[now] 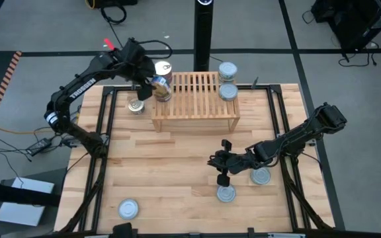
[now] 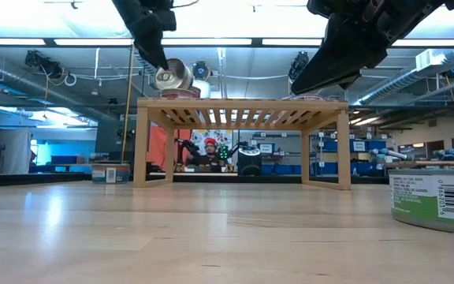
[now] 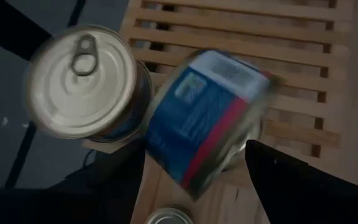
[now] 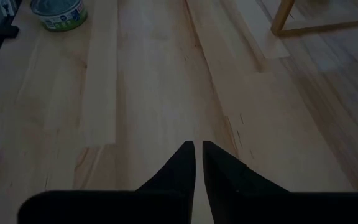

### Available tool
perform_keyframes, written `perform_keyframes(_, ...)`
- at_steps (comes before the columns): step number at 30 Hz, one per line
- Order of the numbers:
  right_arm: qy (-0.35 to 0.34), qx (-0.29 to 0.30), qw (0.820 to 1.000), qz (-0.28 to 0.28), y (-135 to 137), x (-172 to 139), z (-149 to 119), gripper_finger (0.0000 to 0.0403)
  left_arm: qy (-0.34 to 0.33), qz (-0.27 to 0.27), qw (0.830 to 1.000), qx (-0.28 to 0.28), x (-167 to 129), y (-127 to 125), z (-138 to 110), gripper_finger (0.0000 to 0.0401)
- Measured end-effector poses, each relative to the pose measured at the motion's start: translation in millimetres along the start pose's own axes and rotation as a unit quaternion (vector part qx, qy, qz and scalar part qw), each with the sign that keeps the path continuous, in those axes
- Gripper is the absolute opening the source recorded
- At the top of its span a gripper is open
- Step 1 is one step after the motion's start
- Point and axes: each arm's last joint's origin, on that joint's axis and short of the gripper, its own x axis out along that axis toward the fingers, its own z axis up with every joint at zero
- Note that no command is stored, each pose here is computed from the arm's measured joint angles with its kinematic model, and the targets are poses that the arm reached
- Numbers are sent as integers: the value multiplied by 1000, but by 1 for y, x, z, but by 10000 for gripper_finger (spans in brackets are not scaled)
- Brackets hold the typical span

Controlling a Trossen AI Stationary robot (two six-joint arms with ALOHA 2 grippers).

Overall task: Stack canned seafood by type on shelf
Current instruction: Stack the blue-pink tuna can on top of the other blue tuna can on the shelf

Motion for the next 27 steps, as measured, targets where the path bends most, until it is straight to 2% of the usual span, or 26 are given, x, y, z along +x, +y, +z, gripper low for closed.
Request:
perform_keyframes(7, -1, 0, 1000, 1, 0, 0, 0, 43, 19, -10, 1000, -4, 15, 3, 1, 279)
perform_keyframes(11, -1, 0, 1000, 1, 0, 0, 0, 43, 20, -11, 1000, -4, 15, 3, 1, 256)
perform_keyframes(27, -1, 0, 1000, 1, 0, 0, 0, 43, 30, 2, 1000, -2, 13, 3, -1, 52)
